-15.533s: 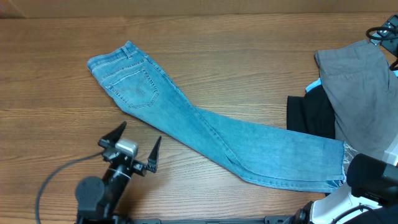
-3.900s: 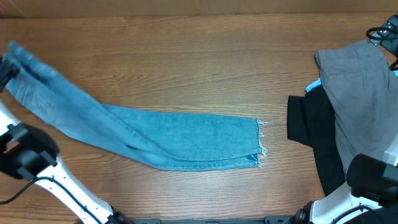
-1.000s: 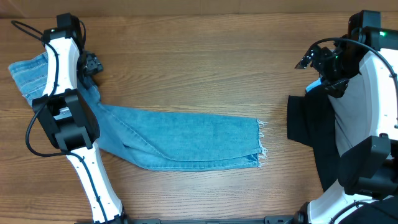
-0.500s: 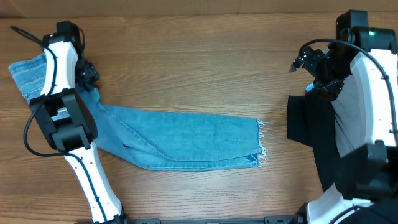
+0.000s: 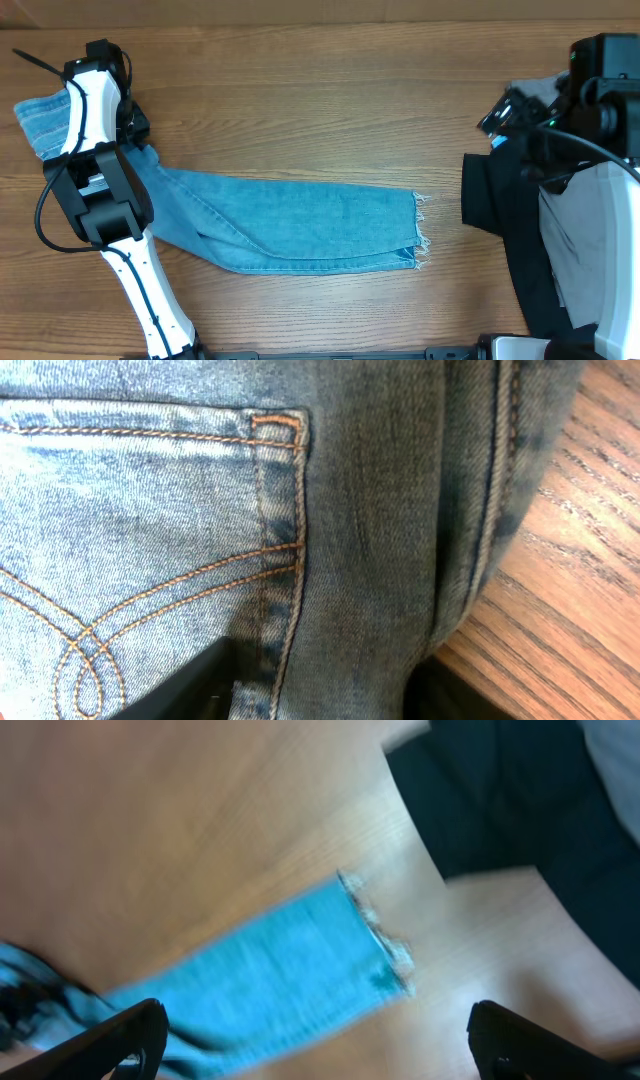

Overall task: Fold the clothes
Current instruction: 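Reach the right gripper to the frayed jeans hem and grasp it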

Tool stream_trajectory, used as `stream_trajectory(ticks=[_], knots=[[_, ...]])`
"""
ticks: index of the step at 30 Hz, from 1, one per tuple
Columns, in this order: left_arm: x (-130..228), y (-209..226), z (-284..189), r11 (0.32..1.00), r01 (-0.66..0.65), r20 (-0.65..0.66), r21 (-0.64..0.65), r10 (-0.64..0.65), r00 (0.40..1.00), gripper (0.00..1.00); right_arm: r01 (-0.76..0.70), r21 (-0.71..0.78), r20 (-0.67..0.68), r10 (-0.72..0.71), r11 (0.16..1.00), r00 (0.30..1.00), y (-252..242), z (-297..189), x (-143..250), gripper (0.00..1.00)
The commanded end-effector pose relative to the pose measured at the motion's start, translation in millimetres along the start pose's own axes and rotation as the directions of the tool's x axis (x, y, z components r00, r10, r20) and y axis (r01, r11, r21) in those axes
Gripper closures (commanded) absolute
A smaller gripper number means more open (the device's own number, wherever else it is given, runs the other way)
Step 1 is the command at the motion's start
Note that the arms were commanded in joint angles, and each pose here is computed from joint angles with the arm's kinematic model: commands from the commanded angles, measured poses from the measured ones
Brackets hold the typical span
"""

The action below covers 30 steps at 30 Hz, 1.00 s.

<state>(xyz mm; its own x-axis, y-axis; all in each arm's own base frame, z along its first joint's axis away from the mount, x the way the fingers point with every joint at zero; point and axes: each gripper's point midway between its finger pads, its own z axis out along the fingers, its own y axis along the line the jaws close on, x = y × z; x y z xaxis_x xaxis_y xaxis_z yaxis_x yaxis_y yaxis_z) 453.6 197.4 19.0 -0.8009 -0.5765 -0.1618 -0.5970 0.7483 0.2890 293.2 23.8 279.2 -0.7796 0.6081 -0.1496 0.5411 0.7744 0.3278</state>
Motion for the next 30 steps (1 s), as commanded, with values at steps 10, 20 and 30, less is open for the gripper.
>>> stream_trajectory(ticks=[10, 20, 30], knots=[[5, 9, 9, 0.996, 0.082, -0.02, -0.037, -0.083, 0.996, 0.96, 0.163, 0.082, -0.267, -0.136, 0.983, 0.954, 12, 102, 99, 0.0], [-9, -5, -29, 0.992, 0.075, -0.002, 0.106, -0.076, 0.997, 0.96, 0.146, 0.021, -0.32, -0.132, 0.989, 0.938, 2, 165, 121, 0.0], [-36, 1, -118, 0.963, 0.096, 0.104, 0.252, -0.126, 0.987, 0.96, 0.12, 0.039, -0.359, -0.098, 0.992, 0.928, -13, 184, 138, 0.16]])
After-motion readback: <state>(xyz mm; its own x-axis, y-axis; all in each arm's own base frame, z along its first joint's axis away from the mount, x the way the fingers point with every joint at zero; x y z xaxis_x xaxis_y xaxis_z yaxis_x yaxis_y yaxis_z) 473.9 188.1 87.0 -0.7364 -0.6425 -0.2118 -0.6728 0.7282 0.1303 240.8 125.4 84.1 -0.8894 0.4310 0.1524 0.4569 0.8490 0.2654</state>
